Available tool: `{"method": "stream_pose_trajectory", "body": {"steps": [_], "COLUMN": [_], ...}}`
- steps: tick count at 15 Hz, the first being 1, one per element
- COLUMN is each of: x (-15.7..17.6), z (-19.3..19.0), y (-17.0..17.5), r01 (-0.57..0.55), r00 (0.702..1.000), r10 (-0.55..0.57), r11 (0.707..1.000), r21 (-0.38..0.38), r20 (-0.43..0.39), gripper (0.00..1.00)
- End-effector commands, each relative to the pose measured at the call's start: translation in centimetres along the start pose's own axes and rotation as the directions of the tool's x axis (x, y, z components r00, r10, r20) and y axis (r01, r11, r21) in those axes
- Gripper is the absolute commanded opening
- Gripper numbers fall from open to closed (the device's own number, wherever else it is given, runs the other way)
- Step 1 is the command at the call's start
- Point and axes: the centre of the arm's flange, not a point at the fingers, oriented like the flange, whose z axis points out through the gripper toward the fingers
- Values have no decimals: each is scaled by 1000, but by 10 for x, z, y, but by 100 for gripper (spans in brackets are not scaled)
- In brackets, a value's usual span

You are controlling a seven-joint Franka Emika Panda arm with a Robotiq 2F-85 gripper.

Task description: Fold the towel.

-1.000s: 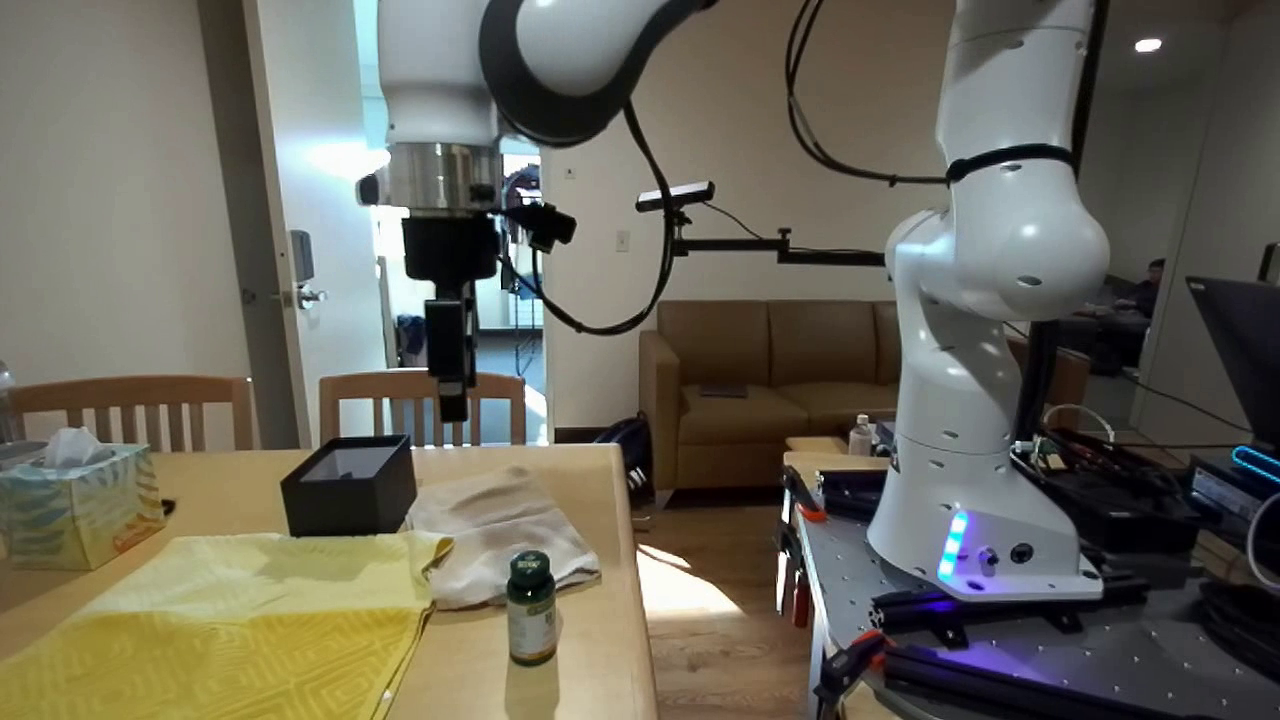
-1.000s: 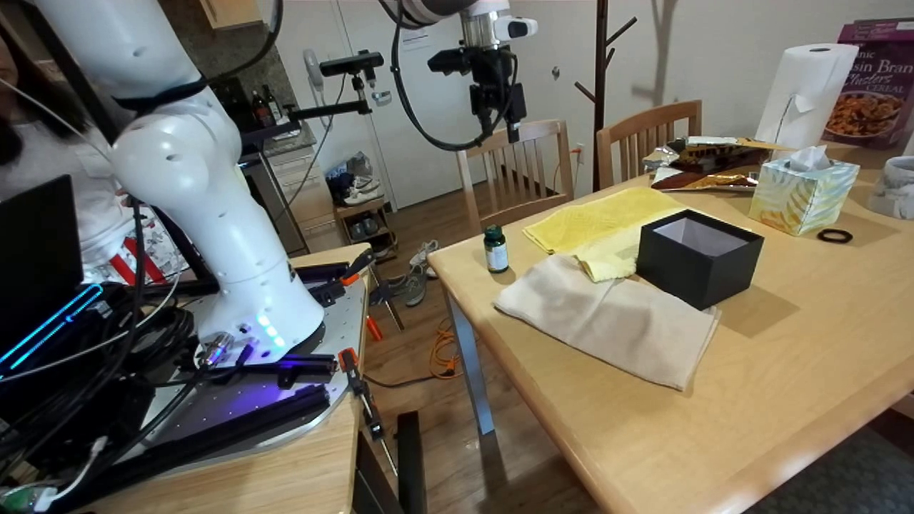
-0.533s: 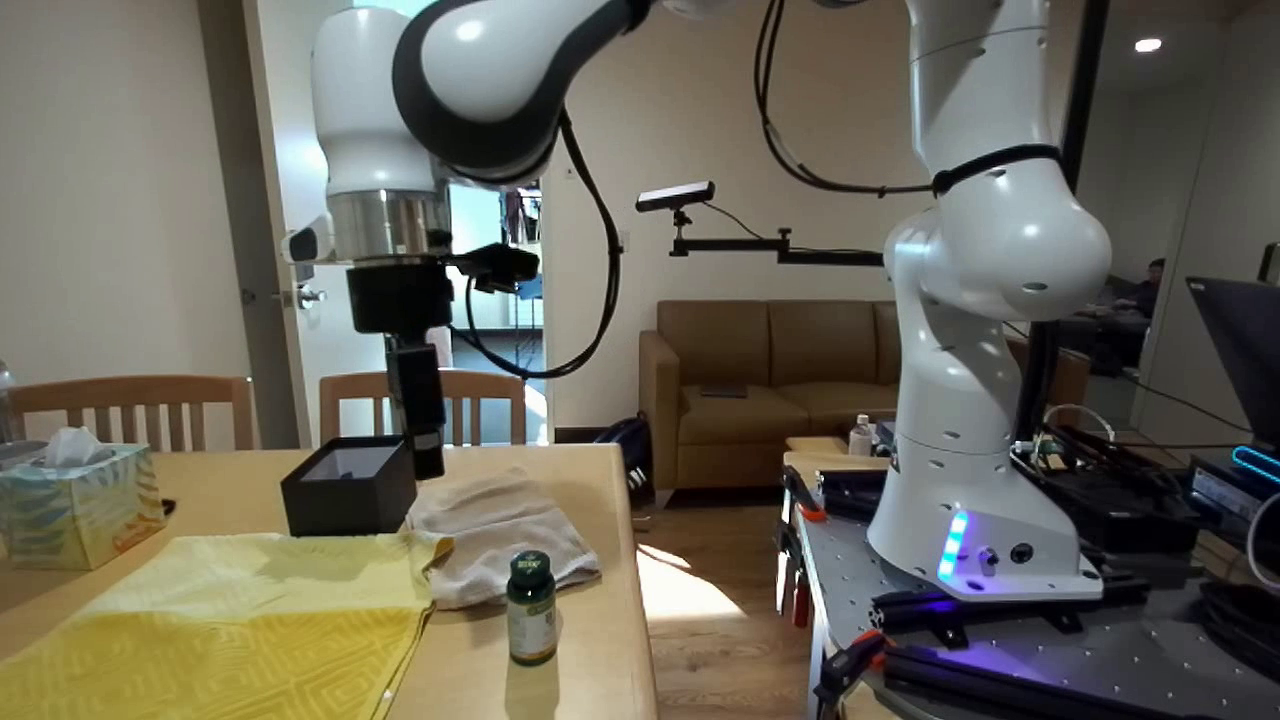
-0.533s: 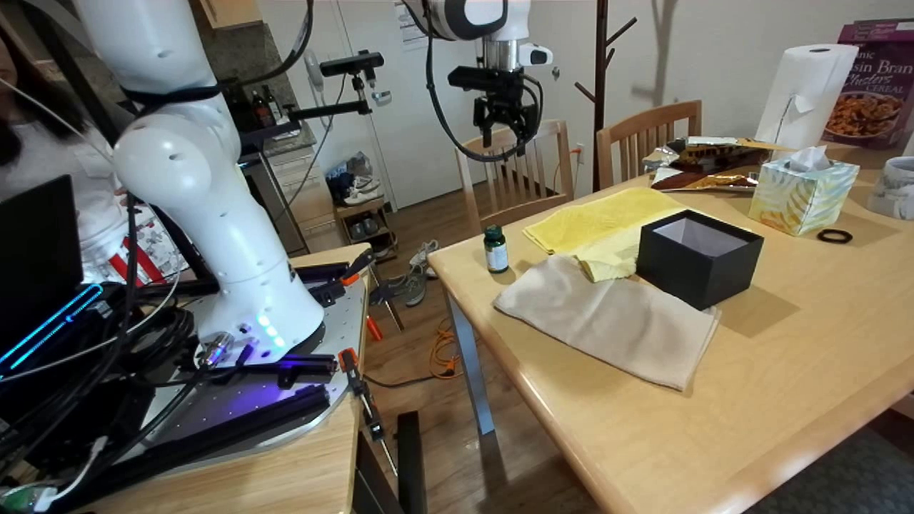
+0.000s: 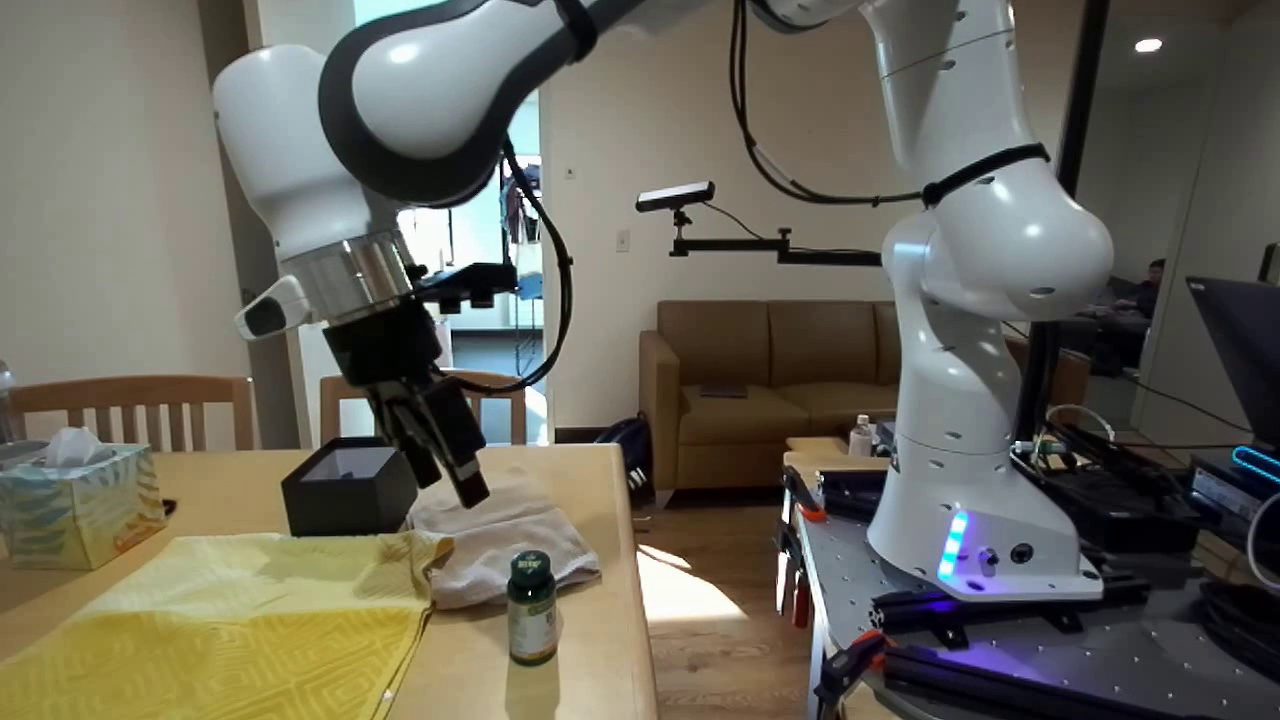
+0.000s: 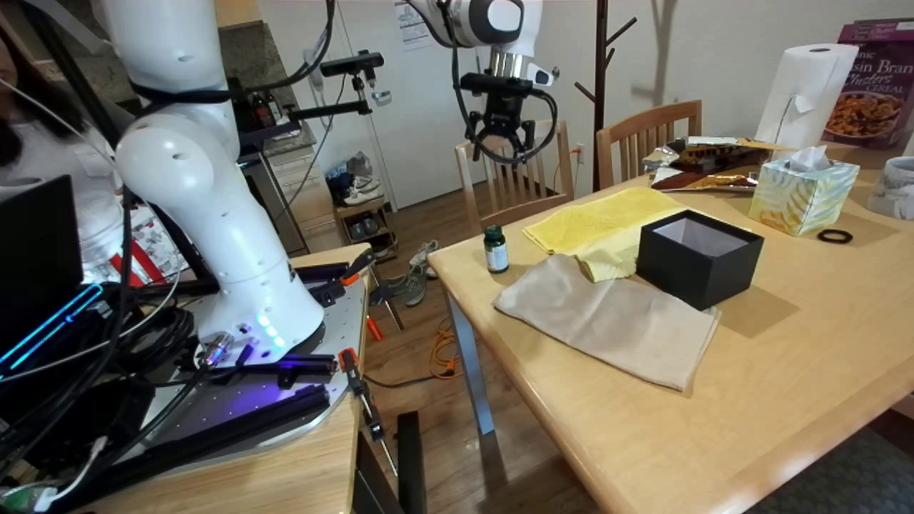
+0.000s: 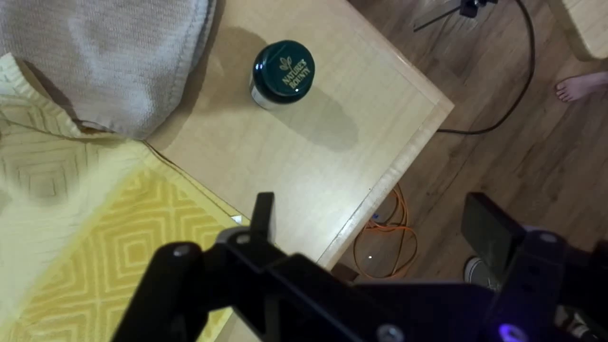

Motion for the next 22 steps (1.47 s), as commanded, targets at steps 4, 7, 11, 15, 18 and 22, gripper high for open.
{"method": "stream_pose_trajectory", "body": {"steps": [4,7,11,15,18,22], "x": [5,8,3,-11,-17,-19], "z": [3,3,7,13,22,47], "y": [6,24,51,70,80,90], "r01": [-27,163,365,511,545,570], "r00": [999,985,929,859,826,789], "r10": [27,-164,-362,-509,-561,-605], "r11": [1000,987,931,855,818,786], "r21": [-6,15,-19,-90,-183,-238], "r20": [-26,60,83,45,-45,-108], "gripper": [100,100,100,100,100,100]}}
